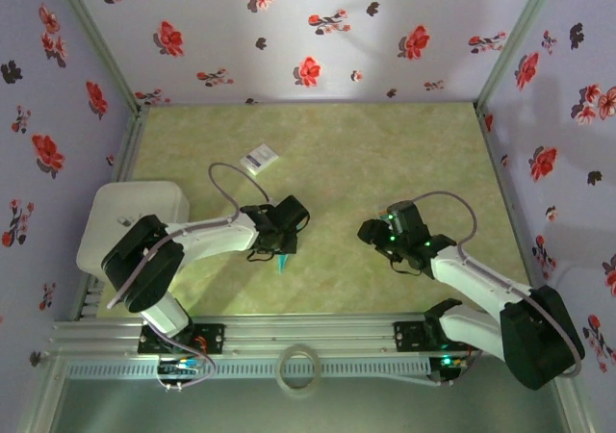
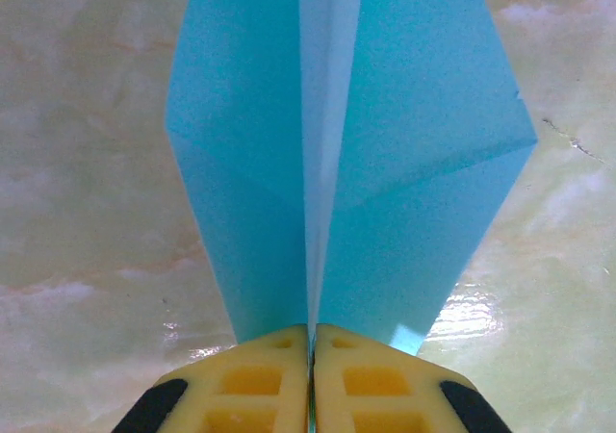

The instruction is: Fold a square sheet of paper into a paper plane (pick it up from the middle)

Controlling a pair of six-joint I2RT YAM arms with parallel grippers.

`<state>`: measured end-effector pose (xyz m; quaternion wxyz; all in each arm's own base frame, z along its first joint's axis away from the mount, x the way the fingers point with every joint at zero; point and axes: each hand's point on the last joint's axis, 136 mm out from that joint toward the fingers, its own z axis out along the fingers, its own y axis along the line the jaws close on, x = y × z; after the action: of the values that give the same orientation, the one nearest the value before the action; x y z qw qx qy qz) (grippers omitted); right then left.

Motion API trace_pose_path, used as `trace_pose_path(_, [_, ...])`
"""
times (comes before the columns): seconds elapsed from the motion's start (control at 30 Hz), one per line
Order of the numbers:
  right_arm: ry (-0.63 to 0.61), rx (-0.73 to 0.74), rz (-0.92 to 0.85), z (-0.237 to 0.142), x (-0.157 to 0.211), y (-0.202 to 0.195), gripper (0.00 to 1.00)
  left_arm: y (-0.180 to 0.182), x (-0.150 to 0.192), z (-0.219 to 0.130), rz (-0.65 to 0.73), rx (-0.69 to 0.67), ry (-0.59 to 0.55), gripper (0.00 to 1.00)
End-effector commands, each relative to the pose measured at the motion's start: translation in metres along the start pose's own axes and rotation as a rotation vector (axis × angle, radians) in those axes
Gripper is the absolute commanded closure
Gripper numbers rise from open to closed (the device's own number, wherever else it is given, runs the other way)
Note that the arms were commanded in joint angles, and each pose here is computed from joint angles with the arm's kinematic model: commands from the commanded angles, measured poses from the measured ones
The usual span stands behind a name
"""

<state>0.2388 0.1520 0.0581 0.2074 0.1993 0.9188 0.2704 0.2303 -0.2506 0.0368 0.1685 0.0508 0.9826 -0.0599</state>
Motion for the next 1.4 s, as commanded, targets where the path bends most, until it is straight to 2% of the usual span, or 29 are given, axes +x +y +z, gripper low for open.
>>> trace_pose_path(0.0, [0.001, 0.015, 0.027, 0.0, 0.0, -0.004, 0.37, 0.003, -0.002, -0.003, -0.009, -0.032, -0.01, 0.91])
trace_pose_path(0.73, [0.01, -0.003, 0.039, 0.001, 0.003, -0.004, 0.36, 0.001, 0.0, 0.003, 0.001, -0.034, 0.004, 0.82])
trace_pose_path(1.37, [0.04, -0.001, 0.05, 0.008, 0.007, -0.005, 0.36, -0.007, 0.004, 0.016, 0.01, -0.022, 0.04, 0.81])
